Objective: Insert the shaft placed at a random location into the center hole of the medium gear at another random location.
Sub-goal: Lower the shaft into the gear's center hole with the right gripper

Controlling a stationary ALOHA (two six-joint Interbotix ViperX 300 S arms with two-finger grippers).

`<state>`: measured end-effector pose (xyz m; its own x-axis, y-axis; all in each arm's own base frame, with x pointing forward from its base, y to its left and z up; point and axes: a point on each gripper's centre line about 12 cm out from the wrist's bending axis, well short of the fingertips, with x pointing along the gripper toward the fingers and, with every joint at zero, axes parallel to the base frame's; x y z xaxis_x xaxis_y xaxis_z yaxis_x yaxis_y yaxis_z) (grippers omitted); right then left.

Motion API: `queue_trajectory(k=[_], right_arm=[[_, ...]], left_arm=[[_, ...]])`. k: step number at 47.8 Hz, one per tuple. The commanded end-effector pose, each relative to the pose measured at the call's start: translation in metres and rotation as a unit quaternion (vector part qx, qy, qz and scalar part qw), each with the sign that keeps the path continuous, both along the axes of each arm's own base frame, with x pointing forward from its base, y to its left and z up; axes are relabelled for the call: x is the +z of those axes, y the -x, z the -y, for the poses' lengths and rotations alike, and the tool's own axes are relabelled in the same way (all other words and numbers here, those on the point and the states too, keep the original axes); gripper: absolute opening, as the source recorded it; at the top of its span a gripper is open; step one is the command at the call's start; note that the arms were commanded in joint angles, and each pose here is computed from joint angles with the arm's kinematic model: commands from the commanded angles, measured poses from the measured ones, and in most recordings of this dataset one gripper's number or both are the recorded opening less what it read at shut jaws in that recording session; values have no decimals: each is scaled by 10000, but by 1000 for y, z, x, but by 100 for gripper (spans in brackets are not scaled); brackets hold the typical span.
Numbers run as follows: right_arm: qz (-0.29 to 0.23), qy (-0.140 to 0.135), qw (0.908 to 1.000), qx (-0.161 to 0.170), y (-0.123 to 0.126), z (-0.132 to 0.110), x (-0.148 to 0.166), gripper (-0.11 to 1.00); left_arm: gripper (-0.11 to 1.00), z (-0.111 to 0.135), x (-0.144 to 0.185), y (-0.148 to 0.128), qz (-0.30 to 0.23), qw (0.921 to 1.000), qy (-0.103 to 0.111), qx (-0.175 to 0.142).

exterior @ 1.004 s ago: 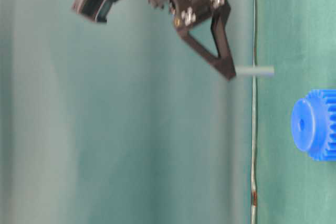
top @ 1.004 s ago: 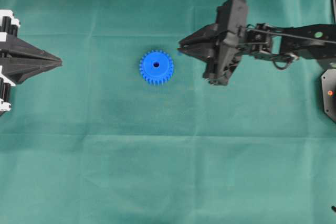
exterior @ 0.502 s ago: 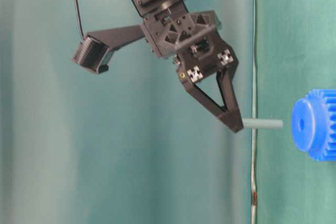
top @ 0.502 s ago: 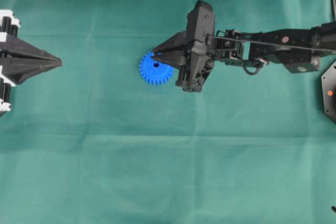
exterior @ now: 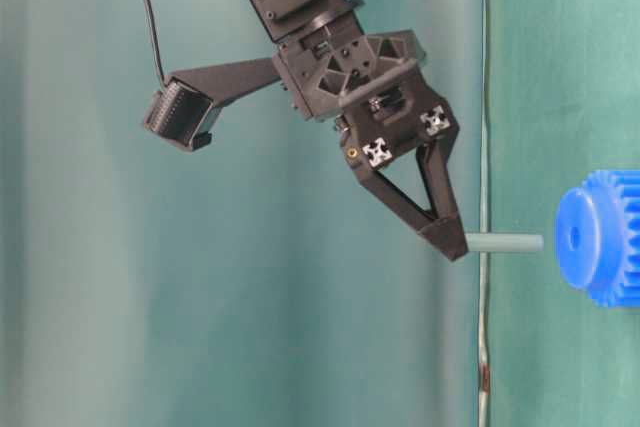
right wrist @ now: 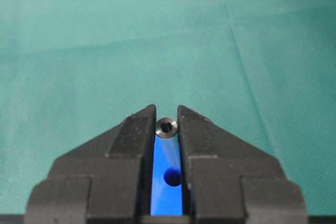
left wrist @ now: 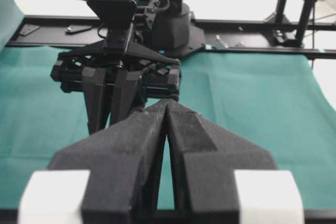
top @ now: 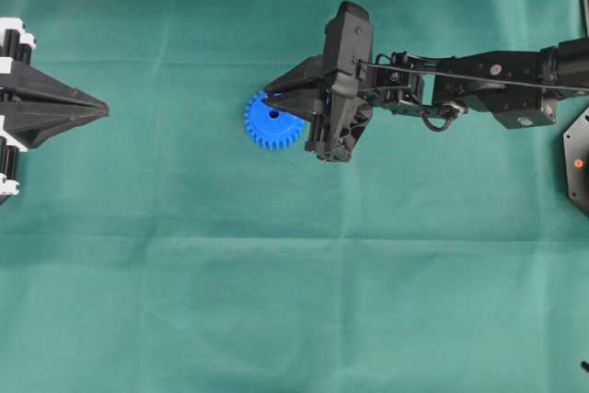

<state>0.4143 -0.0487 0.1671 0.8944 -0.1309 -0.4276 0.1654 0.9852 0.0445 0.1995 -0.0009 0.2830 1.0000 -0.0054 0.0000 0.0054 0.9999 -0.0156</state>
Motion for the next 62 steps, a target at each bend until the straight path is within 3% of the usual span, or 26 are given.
queue_trajectory(k=[1,62], right_arm=[[226,37,9997,10,-5,-1,15,13],[-266,-136,9994,-150,-11,2,-41,13]], left_arm=[[0,0,8,-3,92,10000,-7,-10],[0,0,7,-3,61,10000,-7,-9]])
